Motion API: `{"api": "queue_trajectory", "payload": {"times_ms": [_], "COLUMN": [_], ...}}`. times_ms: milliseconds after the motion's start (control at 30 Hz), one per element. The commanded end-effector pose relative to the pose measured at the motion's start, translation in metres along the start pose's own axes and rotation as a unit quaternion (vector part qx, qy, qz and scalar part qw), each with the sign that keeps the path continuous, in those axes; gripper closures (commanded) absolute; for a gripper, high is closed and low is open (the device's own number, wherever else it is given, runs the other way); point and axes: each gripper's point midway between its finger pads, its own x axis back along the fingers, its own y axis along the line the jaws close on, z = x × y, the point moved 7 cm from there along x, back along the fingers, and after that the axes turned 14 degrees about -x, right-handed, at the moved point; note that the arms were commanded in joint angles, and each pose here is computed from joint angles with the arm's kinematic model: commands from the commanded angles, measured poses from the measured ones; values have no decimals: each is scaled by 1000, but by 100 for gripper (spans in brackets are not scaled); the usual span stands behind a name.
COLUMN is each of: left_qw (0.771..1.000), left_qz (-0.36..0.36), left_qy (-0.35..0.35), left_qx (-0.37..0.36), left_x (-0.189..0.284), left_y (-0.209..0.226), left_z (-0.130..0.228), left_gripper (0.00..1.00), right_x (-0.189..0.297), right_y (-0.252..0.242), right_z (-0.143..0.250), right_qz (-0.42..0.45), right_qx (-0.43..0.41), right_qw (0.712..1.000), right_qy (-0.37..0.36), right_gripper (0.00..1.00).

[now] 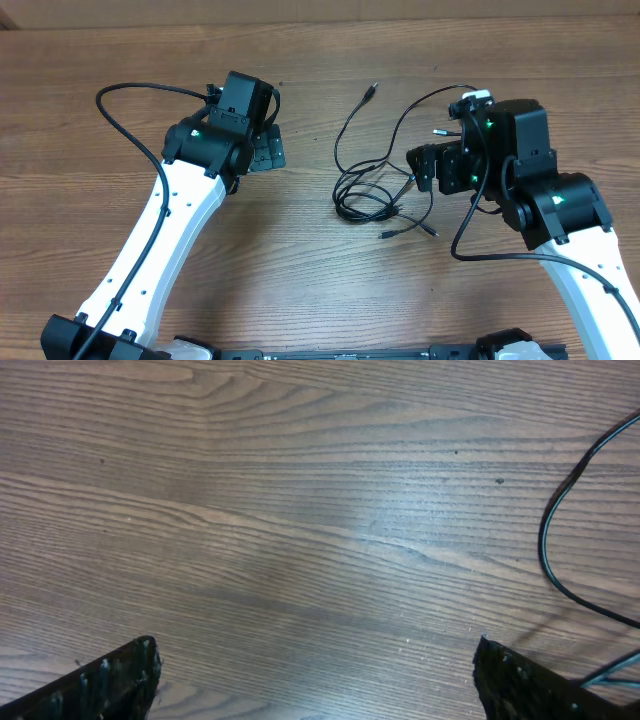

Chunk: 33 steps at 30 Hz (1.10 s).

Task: Untangle cables
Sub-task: 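Grasp the black cable pile with the right gripper and lift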

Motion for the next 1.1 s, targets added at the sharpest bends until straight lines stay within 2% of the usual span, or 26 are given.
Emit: {"api": "queue_trajectory", "payload": {"times_ms": [0,100,233,367,733,1067], "left_qw": [1000,1000,1000,1000,999,998], "left_qz": [2,2,2,2,41,53], "left_qy": [3,4,3,3,19,15], "left_qx": [3,3,3,3,2,4], "left_x": [-2,-2,-2,-2,-2,-1], "left_y": [-2,-2,-2,-2,-9,-12], "left_z": [1,1,1,1,5,3], "left_gripper": [0,0,0,0,0,0], "right_x": [0,-17,-46,-71,-126,-154], "right_y": [12,7,-2,2,-5,0], "right_z": [5,22,39,51,53,72], "right_qz": [-58,-62,-63,-125,-141,-239], "right_qx": [44,82,108,138,159,206], "right_qw": [997,990,982,965,955,918], "right_qy": [38,94,143,184,209,242], "right_gripper": [11,16,14,14,15,12]}}
